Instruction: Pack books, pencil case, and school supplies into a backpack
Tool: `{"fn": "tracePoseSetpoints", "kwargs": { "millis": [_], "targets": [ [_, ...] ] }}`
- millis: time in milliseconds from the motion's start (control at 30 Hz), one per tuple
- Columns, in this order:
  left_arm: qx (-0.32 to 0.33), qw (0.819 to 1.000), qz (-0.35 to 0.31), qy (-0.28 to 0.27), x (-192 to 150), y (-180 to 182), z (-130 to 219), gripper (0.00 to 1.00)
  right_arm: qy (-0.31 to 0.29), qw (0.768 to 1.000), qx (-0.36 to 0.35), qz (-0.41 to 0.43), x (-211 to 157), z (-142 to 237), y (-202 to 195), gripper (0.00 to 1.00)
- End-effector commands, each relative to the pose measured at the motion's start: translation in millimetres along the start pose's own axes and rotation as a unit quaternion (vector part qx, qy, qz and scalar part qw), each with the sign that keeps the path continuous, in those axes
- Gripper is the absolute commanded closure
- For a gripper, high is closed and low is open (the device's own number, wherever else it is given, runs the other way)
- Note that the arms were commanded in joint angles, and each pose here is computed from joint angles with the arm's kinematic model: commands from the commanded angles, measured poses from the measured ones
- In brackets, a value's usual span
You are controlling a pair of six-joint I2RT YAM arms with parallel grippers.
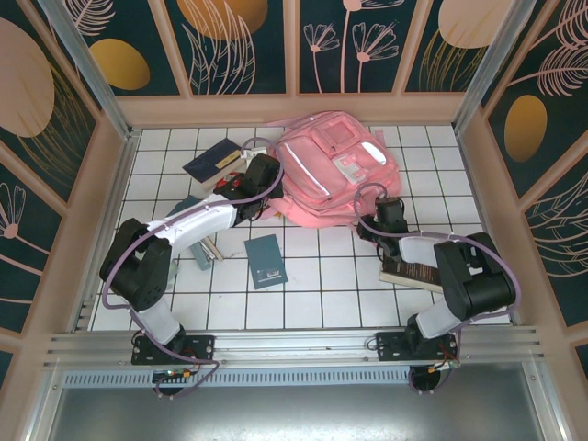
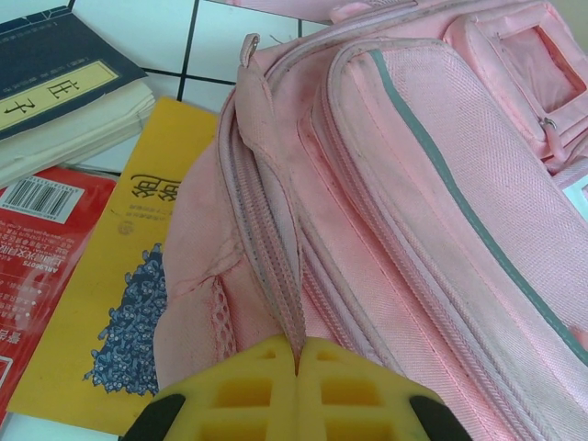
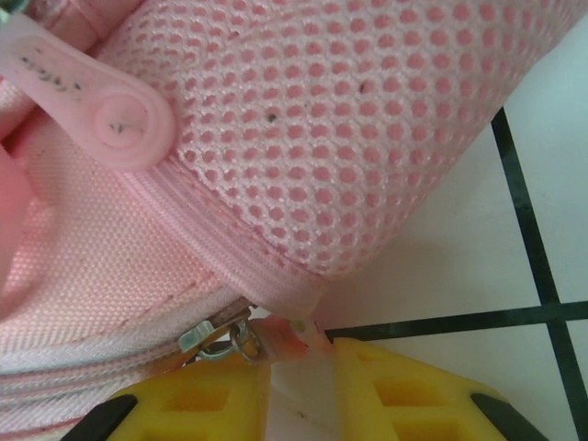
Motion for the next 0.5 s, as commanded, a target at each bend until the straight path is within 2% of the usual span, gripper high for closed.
{"fn": "tracePoseSetpoints", "kwargs": {
  "millis": [0, 233, 267, 300, 333, 467],
  "targets": [
    [-0.025, 0.999, 0.022, -0.043, 34.2, -14.1, 14.1, 1.0, -0.039, 0.999, 0.013, -0.007, 23.8, -1.5, 9.1, 0.72],
    [-0.029, 0.998, 0.024, -0.04, 34.1, -15.8, 13.4, 1.0, -0.062, 0.998, 0.027, -0.01, 28.1, 4.9, 11.9, 0.72],
    [-0.029, 0.998, 0.024, -0.04, 34.3, -16.0, 13.3, 1.0, -0.065, 0.998, 0.025, -0.009, 28.9, 5.4, 11.3, 0.76],
    [-0.03, 0.998, 0.025, -0.039, 33.7, -16.2, 13.0, 1.0, -0.066, 0.997, 0.026, -0.007, 29.5, 5.7, 11.7, 0.88],
    [-0.03, 0.998, 0.025, -0.039, 33.8, -16.6, 12.6, 1.0, -0.064, 0.998, 0.025, -0.006, 29.3, 5.8, 11.8, 0.95],
    [-0.028, 0.999, 0.024, -0.037, 33.0, -15.9, 12.1, 1.0, -0.062, 0.998, 0.022, -0.009, 30.0, 10.0, 11.7, 0.94]
  ]
}}
Point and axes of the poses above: each hand's point on the last joint's axis, 136 mm out from that joint toward the fingers, its own z axis back along the fingers, its own y axis along the line the jaws close on, x = y × z, the point moved 2 cm from there along z, back along the fingers, and after that the axes turned 4 degrees about -z, right-handed, at the moved point
